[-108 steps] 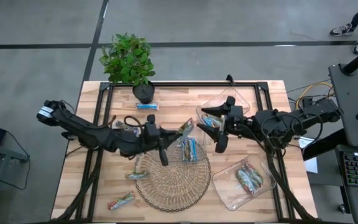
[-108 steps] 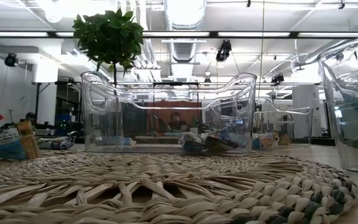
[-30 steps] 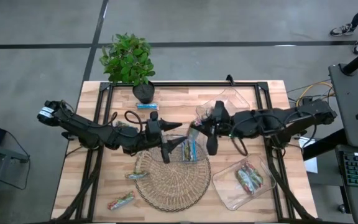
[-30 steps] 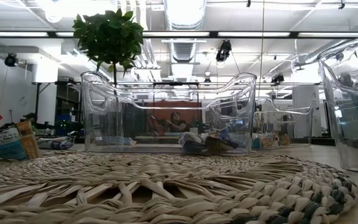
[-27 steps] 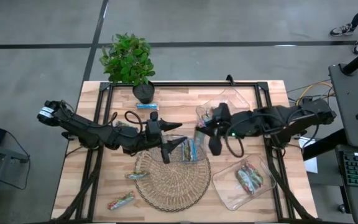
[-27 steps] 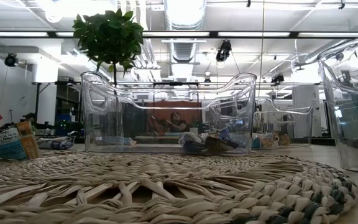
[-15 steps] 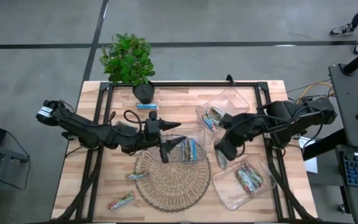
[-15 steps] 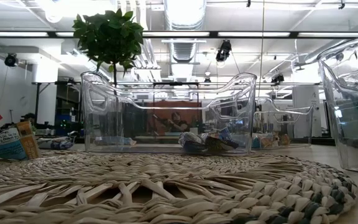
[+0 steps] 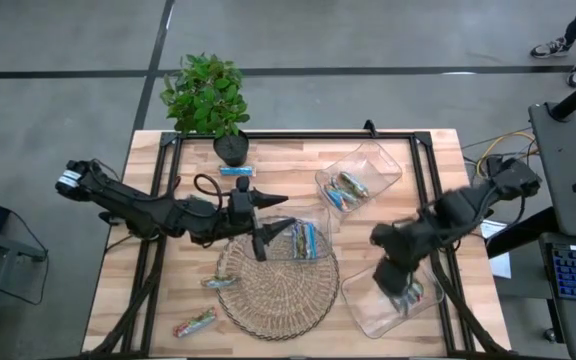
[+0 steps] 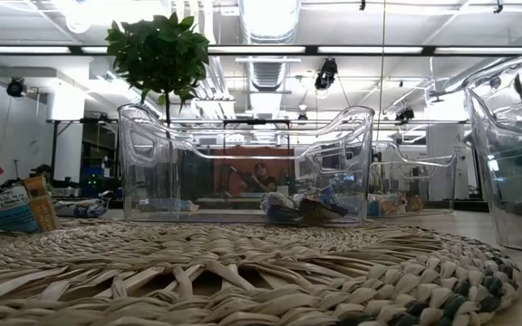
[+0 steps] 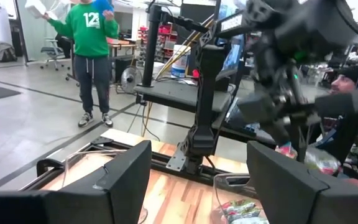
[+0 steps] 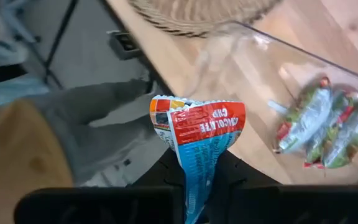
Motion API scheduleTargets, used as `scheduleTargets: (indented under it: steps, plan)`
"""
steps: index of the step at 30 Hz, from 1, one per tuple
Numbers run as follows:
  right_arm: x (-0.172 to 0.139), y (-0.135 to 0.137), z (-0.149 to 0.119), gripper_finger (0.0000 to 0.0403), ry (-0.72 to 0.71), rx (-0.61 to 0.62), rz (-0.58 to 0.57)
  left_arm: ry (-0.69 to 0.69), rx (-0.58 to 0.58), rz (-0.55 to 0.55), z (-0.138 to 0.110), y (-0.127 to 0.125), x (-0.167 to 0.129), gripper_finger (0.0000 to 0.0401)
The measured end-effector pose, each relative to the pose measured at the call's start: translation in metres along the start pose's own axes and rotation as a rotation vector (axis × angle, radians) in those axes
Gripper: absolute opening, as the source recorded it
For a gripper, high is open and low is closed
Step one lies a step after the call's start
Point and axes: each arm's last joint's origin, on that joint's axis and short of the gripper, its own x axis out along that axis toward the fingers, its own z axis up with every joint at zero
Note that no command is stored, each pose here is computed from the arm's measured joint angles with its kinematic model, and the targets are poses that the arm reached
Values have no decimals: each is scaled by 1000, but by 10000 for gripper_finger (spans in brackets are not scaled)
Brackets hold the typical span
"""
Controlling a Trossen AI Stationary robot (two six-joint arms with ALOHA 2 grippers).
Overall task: Pick and place Granola Bars by type
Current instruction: Put the red granola bar into the bottom transparent bin
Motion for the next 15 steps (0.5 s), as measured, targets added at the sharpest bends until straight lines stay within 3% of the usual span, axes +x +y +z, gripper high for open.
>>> scheduleTargets:
  steps: [6, 15]
  plan:
    - [28, -10, -18, 17, -50, 29, -116, 15, 8, -13, -1, 0, -1, 245]
    - [82, -28, -13, 17, -89, 31, -98, 20, 9, -21, -1, 0, -1, 245]
